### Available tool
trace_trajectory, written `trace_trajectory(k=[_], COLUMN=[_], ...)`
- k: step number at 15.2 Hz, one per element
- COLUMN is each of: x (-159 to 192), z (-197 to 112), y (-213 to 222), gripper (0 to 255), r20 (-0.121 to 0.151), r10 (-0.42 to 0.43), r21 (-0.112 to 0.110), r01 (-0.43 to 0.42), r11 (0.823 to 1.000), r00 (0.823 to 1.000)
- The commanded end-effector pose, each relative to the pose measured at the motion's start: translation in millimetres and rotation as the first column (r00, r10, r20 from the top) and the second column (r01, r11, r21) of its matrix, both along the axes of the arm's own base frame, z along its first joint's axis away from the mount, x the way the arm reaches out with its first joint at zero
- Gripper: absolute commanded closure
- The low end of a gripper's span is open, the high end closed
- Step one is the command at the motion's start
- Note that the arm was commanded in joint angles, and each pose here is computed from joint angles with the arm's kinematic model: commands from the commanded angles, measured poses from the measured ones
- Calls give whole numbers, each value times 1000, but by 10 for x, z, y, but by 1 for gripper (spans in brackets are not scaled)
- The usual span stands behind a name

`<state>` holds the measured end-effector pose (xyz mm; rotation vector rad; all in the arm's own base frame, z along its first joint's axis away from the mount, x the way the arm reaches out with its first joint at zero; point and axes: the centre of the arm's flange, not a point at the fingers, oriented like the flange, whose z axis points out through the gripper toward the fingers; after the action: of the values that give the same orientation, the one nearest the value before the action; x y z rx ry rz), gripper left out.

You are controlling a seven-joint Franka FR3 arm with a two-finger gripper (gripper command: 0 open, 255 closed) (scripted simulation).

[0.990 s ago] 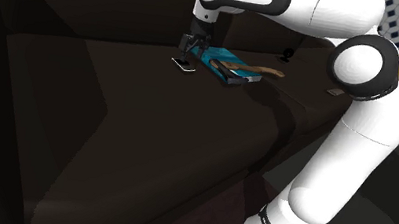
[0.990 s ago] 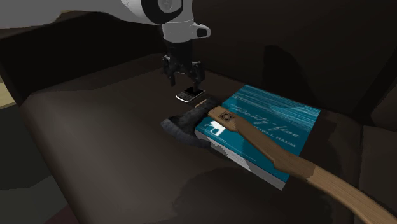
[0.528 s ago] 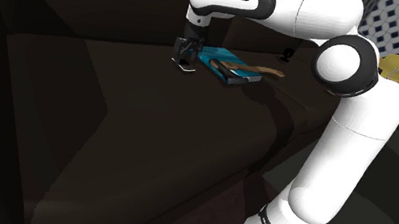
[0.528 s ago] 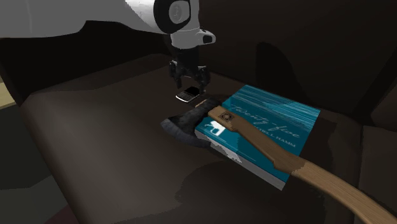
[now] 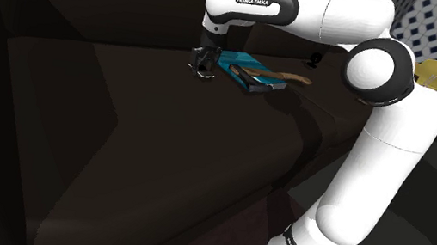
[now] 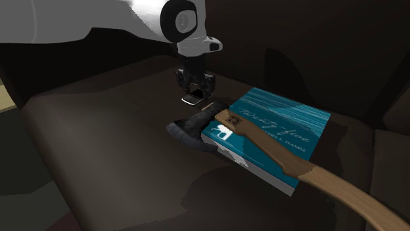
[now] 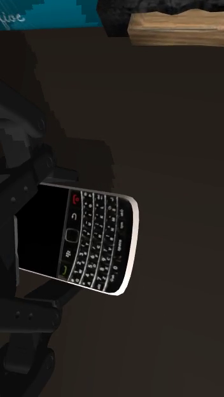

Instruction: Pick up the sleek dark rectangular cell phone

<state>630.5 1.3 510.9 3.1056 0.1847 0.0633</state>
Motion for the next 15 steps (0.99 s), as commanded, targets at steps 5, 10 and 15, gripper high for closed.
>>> trace_trajectory(k=[5,10,15], x=[-2,-6,-6], z=[-7,198,462], y=[-2,0,0], gripper=[255,255,255], r20=[-1,-1,-1], r10=[0,0,0], r21=[0,0,0], r01=[0,0,0], r11=[1000,1000,1000], r00=[1000,1000,1000])
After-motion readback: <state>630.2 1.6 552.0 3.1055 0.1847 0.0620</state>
